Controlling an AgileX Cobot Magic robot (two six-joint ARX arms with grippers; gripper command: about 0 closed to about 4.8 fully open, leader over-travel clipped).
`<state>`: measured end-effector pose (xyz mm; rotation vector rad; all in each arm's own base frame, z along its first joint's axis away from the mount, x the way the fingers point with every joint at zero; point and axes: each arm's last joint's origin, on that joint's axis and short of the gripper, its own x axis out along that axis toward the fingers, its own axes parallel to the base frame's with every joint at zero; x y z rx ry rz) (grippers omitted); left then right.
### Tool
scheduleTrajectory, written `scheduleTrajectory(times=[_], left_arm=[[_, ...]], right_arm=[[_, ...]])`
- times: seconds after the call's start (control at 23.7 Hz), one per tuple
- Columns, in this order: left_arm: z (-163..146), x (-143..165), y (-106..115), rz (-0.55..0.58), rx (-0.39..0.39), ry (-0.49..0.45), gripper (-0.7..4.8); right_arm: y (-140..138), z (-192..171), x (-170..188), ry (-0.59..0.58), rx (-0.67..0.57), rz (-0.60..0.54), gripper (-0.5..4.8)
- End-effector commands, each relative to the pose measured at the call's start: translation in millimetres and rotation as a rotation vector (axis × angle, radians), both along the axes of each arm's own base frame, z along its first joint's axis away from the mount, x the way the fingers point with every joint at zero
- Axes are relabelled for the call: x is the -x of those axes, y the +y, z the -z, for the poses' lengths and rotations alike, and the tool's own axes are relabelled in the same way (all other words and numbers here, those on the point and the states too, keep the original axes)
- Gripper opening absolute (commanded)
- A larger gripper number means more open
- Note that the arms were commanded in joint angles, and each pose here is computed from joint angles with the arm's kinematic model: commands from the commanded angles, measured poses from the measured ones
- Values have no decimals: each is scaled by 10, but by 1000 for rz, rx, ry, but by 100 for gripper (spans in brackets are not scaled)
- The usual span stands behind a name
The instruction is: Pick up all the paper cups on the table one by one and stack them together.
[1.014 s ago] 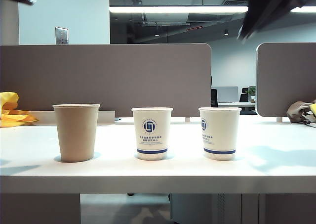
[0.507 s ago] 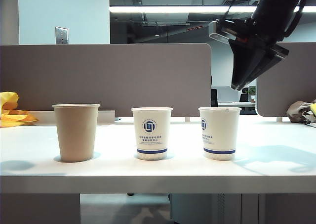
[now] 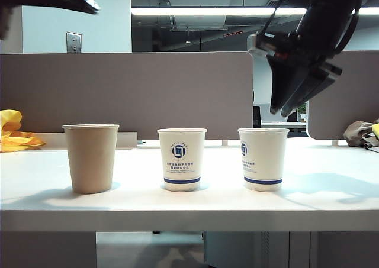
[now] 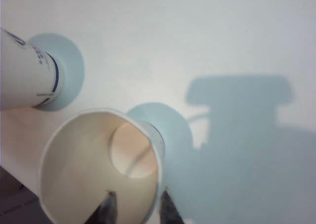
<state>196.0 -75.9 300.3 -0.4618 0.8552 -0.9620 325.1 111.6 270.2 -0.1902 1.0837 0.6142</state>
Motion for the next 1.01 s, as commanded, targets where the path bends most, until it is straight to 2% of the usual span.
scheduleTrajectory(times=[0.04,0.42,0.63,0.68,1.01], left_arm=[[-2,-41,-48,15,8,-21,-6],[26,-60,-105,26,-3,-15,-6],[33,-56,-103,23,-8,-6,-6],[36,-55,-102,19,-10,0,-6],[49,-60,-93,-18,-42,1,-5]], right_arm=[[10,28,-34,5,-3,4,123],[50,307,-160,80,21,4,116],[53,329,-174,80,25,5,30],[56,325,-182,70,23,5,1],[52,262,-189,67,42,15,-5]])
